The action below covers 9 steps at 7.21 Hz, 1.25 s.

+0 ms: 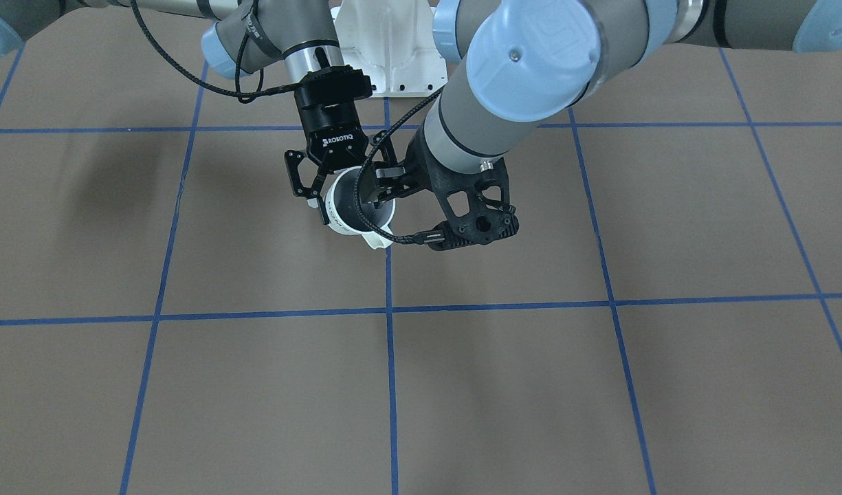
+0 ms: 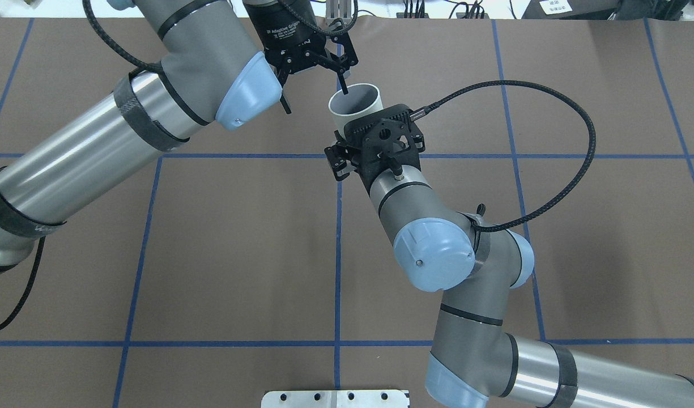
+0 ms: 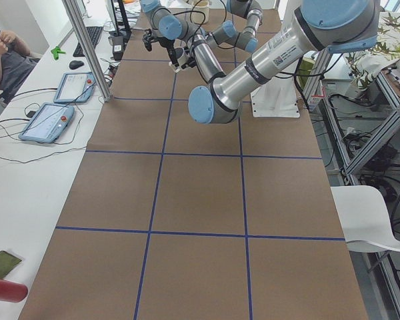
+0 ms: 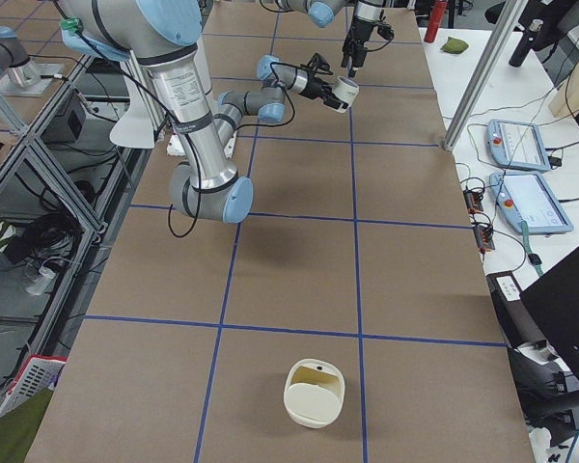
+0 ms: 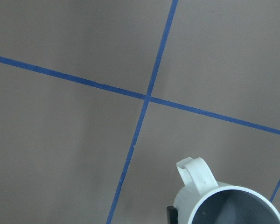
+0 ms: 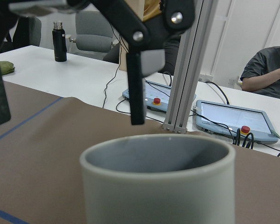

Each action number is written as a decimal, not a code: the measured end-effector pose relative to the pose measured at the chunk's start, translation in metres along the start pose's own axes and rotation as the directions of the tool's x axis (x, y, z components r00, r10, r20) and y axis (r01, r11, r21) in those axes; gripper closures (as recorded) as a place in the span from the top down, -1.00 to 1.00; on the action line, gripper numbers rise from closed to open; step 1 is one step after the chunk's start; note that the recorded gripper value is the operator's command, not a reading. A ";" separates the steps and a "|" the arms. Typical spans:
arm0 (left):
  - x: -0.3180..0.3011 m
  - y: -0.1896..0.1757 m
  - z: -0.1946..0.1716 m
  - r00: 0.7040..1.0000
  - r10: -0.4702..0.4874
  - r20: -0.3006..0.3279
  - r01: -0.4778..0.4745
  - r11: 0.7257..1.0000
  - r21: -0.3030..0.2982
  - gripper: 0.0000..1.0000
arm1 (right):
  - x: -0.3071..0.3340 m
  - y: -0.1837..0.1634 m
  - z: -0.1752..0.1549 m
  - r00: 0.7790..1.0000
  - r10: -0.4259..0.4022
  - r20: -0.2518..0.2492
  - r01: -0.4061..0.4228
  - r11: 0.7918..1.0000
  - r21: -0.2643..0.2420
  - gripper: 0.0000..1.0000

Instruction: Left arm hands cup to right arm to dump lemon

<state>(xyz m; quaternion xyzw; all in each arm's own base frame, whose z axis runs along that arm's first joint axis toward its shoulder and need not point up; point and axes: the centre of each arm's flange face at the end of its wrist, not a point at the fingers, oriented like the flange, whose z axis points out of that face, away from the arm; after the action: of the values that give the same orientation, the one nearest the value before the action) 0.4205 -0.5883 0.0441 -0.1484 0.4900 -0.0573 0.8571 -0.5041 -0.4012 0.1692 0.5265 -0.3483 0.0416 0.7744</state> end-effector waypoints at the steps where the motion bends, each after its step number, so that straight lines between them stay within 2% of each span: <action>1: 0.003 0.002 0.006 1.000 0.010 -0.002 -0.010 1.000 -0.005 0.48 | 0.000 0.000 0.000 1.000 0.001 0.001 -0.001 1.000 0.001 -1.00; 5: 0.008 0.006 0.016 0.999 0.035 -0.016 -0.035 0.999 -0.010 -0.17 | 0.000 -0.001 -0.002 1.000 0.012 0.012 -0.012 1.000 0.010 -1.00; 9: 0.009 0.007 0.019 0.999 0.048 -0.019 -0.048 0.999 -0.010 -0.21 | 0.003 0.001 -0.003 1.000 0.014 0.014 -0.014 1.000 0.012 -1.00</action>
<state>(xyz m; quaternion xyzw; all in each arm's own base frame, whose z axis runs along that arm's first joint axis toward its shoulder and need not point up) 0.4409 -0.5805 0.0439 -0.1407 0.5016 -0.0354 0.8528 -0.5011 -0.3991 0.1712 0.5289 -0.3573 0.0455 0.7685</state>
